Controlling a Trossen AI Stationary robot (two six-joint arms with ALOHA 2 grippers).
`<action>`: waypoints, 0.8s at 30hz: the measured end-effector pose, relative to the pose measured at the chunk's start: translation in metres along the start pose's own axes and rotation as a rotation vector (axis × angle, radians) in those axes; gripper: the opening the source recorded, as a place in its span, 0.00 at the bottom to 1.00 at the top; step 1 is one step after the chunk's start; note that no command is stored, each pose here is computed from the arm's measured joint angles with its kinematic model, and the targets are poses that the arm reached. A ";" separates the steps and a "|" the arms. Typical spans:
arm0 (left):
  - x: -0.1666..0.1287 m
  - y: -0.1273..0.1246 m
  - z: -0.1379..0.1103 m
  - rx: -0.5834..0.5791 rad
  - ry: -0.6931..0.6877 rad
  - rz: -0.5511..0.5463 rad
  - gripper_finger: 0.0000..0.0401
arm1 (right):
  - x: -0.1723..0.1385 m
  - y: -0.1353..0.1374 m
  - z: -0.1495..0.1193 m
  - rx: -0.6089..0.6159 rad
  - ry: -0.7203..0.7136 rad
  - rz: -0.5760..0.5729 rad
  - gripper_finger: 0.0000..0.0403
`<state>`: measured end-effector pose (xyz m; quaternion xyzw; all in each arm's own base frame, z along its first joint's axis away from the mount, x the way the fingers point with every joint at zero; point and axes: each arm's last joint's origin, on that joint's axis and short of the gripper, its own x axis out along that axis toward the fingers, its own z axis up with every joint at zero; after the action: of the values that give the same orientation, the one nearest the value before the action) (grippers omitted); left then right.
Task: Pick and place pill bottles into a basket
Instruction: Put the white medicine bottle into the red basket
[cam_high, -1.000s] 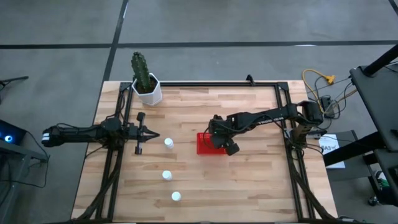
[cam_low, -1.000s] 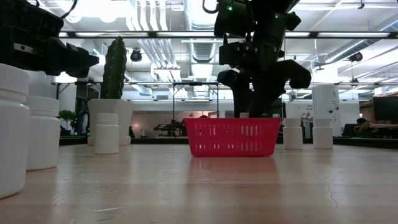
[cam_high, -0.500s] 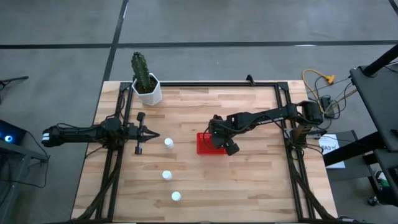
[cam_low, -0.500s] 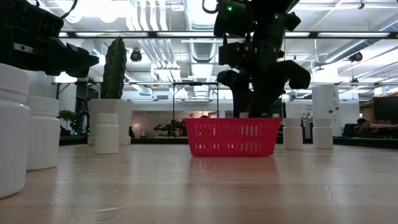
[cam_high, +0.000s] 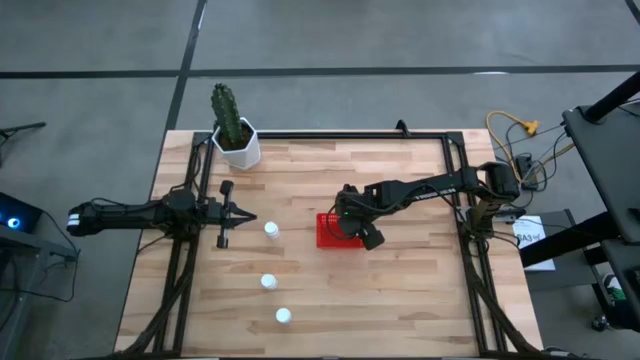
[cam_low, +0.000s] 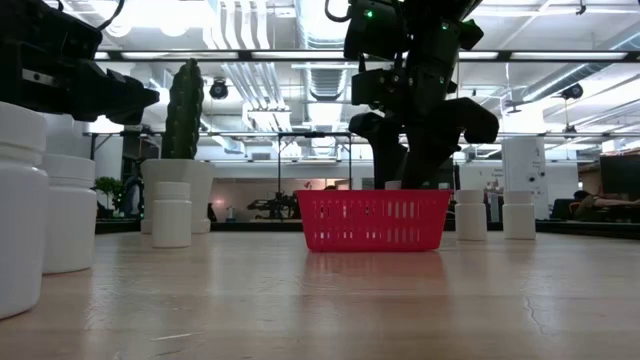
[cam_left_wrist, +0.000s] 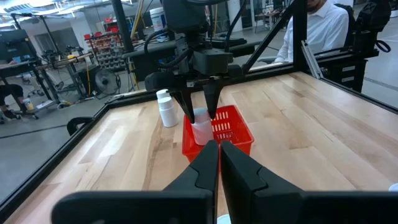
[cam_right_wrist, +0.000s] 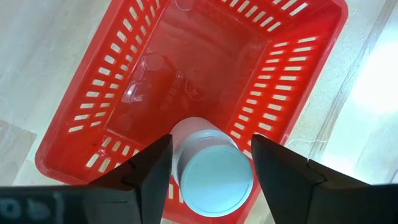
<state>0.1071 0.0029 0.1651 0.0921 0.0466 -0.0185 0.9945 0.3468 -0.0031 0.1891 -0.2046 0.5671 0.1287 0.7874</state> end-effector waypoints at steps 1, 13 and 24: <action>0.000 0.000 0.000 0.000 0.000 0.000 0.00 | 0.000 0.000 0.000 -0.001 0.000 -0.001 0.52; 0.000 0.000 0.000 0.000 0.000 0.000 0.00 | -0.009 -0.004 0.006 -0.009 -0.033 -0.021 0.54; 0.000 0.000 0.000 0.000 0.000 0.000 0.00 | -0.009 -0.004 0.004 -0.012 0.002 -0.058 0.54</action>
<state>0.1071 0.0029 0.1650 0.0922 0.0467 -0.0183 0.9945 0.3491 -0.0040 0.1996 -0.2260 0.5610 0.1090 0.7888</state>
